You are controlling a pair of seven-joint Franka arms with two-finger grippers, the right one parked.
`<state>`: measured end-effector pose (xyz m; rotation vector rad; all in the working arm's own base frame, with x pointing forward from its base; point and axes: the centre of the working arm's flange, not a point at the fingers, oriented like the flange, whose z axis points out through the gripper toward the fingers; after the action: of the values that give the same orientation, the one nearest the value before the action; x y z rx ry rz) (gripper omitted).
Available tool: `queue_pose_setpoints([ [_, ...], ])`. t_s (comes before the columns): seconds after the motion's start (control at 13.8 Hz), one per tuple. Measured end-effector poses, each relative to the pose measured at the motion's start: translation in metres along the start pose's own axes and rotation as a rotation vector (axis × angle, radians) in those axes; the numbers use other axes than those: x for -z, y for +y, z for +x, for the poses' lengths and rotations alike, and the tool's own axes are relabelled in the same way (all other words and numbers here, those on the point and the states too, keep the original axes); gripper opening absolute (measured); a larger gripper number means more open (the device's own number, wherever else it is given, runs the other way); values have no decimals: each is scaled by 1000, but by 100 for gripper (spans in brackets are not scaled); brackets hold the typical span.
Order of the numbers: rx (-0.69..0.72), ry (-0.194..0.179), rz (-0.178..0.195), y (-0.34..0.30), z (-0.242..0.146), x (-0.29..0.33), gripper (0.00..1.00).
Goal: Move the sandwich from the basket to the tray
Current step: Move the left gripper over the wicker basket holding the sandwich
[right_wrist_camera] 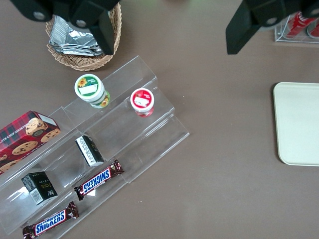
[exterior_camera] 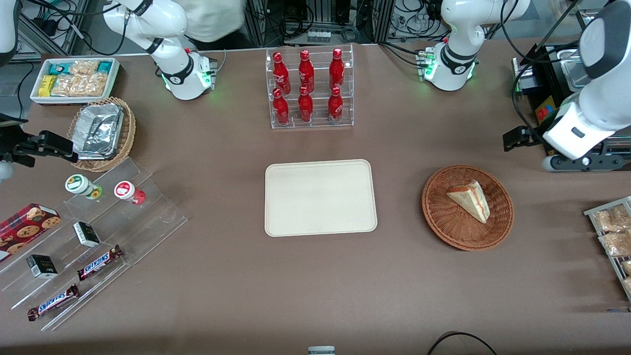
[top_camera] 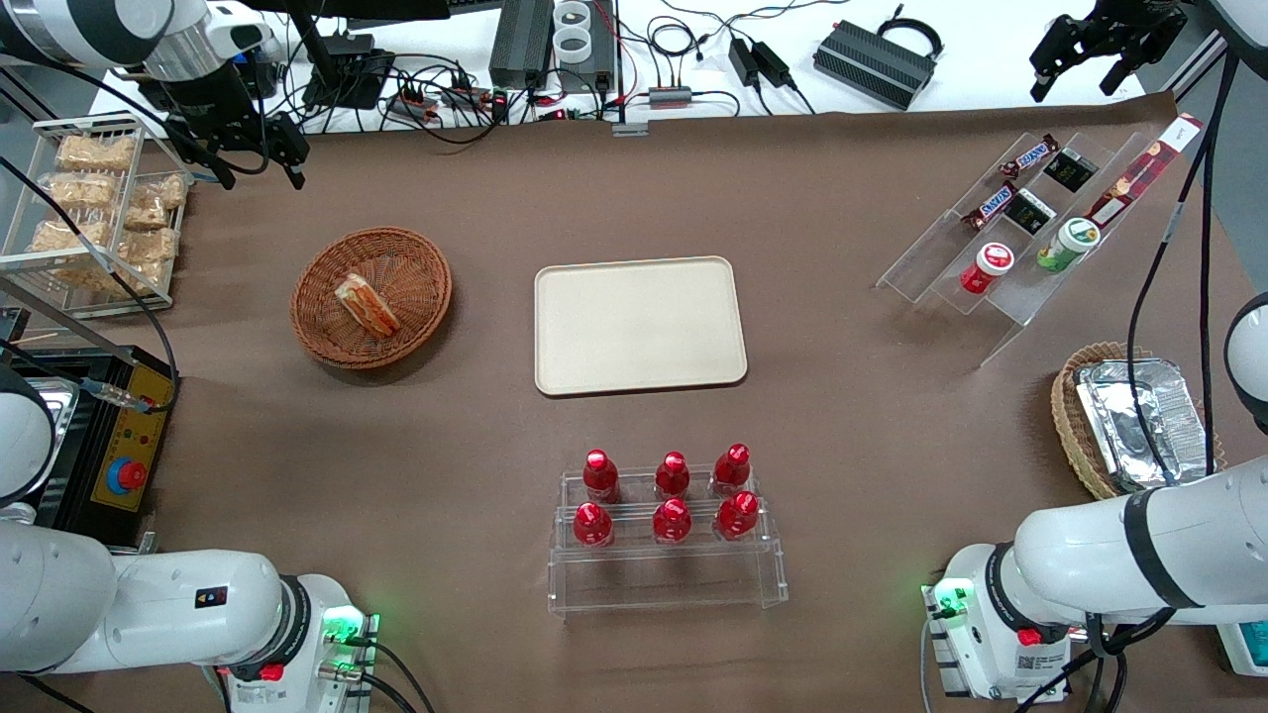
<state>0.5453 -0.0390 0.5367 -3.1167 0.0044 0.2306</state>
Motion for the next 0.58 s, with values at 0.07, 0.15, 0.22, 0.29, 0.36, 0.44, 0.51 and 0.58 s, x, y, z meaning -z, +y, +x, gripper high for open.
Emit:
queue_pose_setpoints([
  [0.07,11,6,0,0,2,-10,100],
  [0.15,18,13,-1,1,5,-21,100],
  [0.22,21,23,-2,1,7,-34,100],
  [0.29,22,33,-3,1,9,-48,100],
  [0.36,30,43,-4,1,11,-61,100],
  [0.44,51,50,-5,2,12,-74,100],
  [0.51,79,54,-7,2,12,-85,100],
  [0.58,106,59,-8,2,12,-94,100],
])
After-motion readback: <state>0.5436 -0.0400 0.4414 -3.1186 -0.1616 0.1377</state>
